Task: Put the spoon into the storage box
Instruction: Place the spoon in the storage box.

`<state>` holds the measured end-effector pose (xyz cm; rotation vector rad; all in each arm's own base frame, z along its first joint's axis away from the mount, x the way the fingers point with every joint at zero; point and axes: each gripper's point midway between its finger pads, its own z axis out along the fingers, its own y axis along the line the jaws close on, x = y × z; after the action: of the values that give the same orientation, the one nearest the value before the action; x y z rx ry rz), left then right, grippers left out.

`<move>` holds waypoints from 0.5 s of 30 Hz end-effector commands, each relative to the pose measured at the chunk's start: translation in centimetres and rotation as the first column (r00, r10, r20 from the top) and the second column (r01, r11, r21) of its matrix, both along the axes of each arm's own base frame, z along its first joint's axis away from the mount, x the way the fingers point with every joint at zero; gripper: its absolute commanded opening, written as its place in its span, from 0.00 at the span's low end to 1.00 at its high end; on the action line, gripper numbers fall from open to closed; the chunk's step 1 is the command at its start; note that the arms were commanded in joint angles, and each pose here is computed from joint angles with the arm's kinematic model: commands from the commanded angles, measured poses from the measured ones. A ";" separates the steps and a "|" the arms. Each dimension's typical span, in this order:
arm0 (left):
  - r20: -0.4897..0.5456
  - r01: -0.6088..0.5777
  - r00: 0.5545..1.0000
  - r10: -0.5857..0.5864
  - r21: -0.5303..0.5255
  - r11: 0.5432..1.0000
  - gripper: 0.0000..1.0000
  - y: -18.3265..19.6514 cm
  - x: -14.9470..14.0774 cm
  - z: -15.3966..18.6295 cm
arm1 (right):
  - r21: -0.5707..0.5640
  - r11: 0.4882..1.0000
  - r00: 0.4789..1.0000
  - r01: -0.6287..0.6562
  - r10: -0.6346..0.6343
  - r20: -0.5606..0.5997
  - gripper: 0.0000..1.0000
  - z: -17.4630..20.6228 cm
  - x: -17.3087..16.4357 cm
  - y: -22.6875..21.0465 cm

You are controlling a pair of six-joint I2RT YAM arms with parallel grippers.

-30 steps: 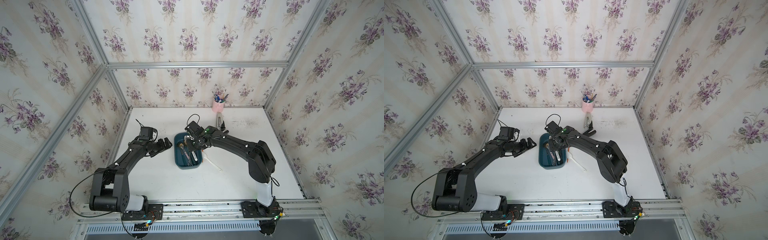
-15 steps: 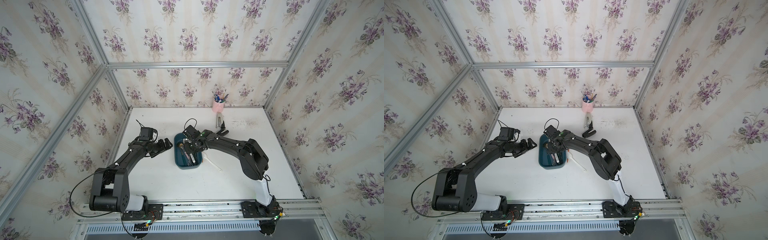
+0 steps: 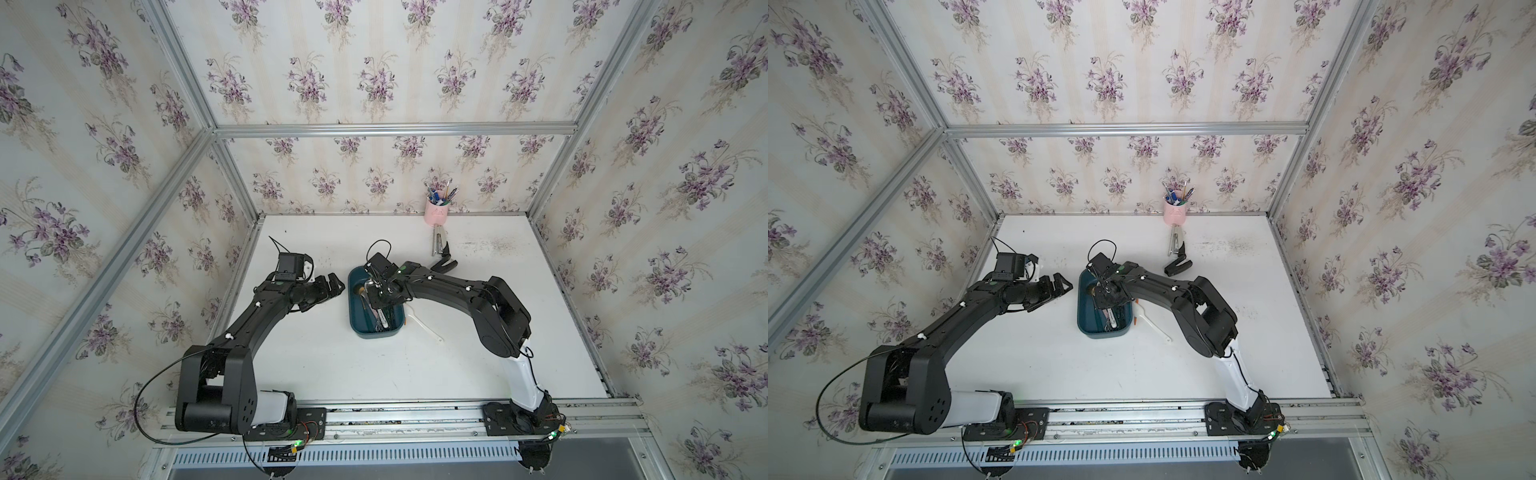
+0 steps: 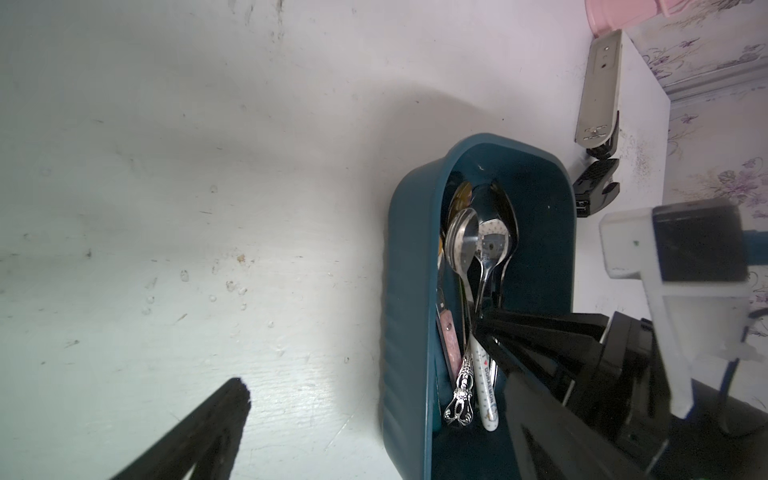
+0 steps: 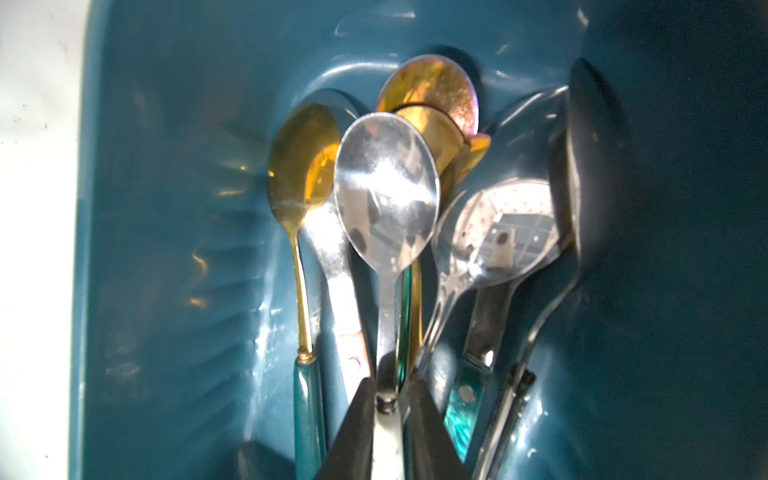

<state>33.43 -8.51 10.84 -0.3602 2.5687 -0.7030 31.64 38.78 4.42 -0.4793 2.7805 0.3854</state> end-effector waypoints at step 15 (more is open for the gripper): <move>0.175 0.116 0.971 -0.163 0.252 0.961 1.00 -2.9 1.5 5.8 | -0.064 0.985 0.921 -0.160 0.172 0.349 0.71 11.0 0.9 -4.1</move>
<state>34.90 -11.87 16.21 -0.0856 2.4790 -0.5591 32.06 36.63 13.91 -0.6108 2.5139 0.3801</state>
